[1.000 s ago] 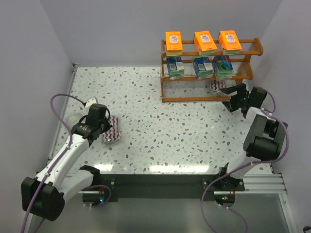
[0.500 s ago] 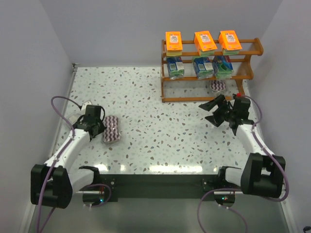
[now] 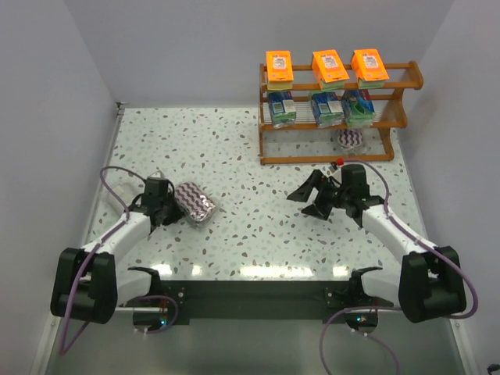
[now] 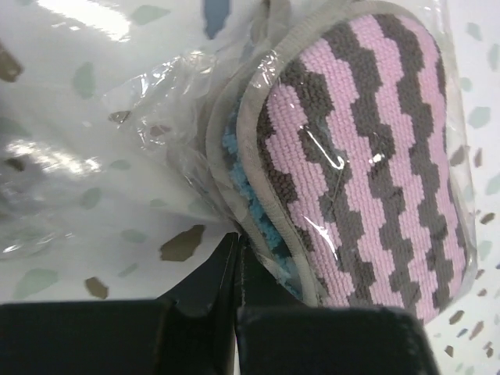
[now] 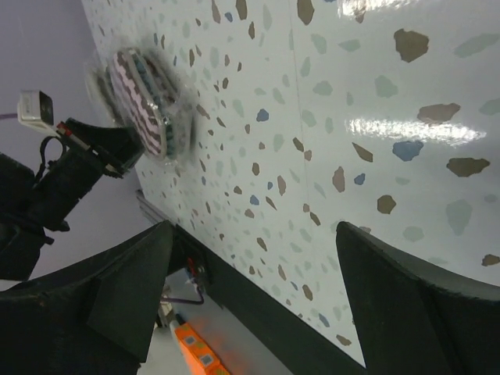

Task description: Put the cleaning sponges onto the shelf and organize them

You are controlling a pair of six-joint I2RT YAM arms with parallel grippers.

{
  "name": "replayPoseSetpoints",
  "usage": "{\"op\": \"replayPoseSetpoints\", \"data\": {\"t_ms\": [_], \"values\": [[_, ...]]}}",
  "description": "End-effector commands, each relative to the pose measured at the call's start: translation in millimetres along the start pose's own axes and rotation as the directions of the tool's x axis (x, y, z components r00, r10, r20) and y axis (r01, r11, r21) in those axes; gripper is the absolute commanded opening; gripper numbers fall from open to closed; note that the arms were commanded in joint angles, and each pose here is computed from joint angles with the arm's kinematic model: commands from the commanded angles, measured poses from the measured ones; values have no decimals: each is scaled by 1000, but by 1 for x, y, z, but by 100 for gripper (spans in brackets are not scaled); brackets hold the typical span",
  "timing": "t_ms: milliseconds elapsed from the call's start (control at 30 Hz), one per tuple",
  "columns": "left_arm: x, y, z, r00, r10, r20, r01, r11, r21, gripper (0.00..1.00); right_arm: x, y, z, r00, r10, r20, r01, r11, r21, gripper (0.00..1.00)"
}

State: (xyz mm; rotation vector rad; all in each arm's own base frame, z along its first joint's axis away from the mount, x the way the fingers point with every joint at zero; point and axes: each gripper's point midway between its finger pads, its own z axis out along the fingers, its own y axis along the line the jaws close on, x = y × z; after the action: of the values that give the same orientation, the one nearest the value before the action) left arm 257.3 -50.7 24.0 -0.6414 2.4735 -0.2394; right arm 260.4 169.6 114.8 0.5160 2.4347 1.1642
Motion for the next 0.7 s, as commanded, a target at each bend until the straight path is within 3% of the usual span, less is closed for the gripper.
{"op": "replayPoseSetpoints", "data": {"t_ms": [0, 333, 667], "values": [[-14, -43, 0, 999, -16, 37, 10, 986, 166, 0, 0, 18, 15, 999, -33, -10, 33, 999, -29, 89], [-10, -92, 5, 999, 41, 14, -43, 965, 259, 0, 37, 86, 81, 989, -125, -84, 118, 989, -86, 89], [-11, -87, -12, 999, 41, 30, -47, 973, 227, 0, 45, 126, 151, 980, -158, -118, 145, 984, -107, 88]]}}
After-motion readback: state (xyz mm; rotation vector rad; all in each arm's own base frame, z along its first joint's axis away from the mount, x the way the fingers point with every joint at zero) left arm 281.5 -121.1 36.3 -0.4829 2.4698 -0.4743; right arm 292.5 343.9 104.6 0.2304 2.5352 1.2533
